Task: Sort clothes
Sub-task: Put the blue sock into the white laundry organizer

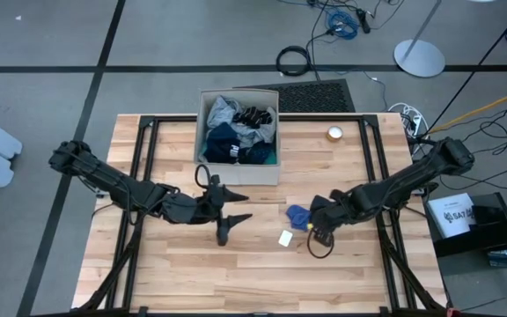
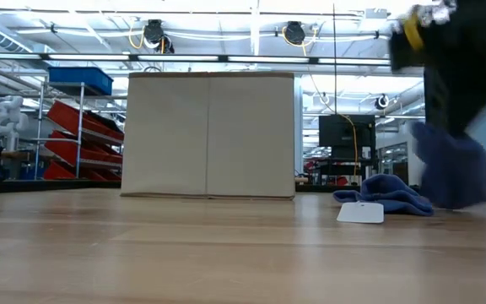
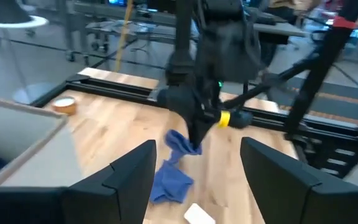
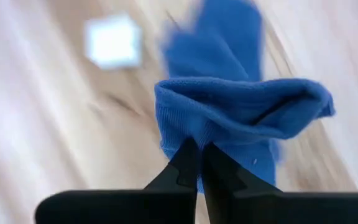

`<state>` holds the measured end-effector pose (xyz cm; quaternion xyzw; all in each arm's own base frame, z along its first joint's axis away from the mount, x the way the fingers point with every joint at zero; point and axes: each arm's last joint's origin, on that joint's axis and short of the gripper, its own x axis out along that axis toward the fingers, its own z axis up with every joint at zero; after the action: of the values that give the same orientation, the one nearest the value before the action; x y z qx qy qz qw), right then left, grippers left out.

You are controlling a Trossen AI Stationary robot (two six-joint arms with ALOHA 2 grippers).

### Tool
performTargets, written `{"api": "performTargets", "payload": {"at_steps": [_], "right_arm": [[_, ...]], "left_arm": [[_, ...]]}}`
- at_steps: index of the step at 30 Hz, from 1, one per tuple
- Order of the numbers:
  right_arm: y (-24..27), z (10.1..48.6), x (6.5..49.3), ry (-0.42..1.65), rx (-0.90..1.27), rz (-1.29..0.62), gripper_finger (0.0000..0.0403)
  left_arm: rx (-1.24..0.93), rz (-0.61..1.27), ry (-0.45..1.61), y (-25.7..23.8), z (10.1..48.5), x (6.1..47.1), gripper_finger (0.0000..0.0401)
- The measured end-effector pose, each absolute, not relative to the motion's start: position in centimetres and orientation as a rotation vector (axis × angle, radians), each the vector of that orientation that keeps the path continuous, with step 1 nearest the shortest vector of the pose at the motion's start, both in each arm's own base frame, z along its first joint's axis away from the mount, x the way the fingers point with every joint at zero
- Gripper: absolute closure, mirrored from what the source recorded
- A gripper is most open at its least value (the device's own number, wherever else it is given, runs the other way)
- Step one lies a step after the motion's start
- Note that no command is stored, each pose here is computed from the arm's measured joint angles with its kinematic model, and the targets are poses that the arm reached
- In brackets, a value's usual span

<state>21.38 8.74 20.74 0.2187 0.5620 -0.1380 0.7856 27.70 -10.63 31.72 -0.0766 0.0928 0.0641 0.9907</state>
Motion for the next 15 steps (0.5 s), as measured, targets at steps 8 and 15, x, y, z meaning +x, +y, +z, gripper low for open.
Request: {"api": "performTargets", "payload": {"at_steps": [8,15], "right_arm": [[10.4,27.9,24.3,0.925,0.349,-0.092,0.0403],[11.8,32.3,25.5,0.696,0.255,0.091,0.0403]], "left_arm": [[-0.125,-0.13,0.13,-12.0,31.7,28.7,0.0157],[-0.049,-0.269,0.024,-13.1,31.1,30.3,0.0157]]}}
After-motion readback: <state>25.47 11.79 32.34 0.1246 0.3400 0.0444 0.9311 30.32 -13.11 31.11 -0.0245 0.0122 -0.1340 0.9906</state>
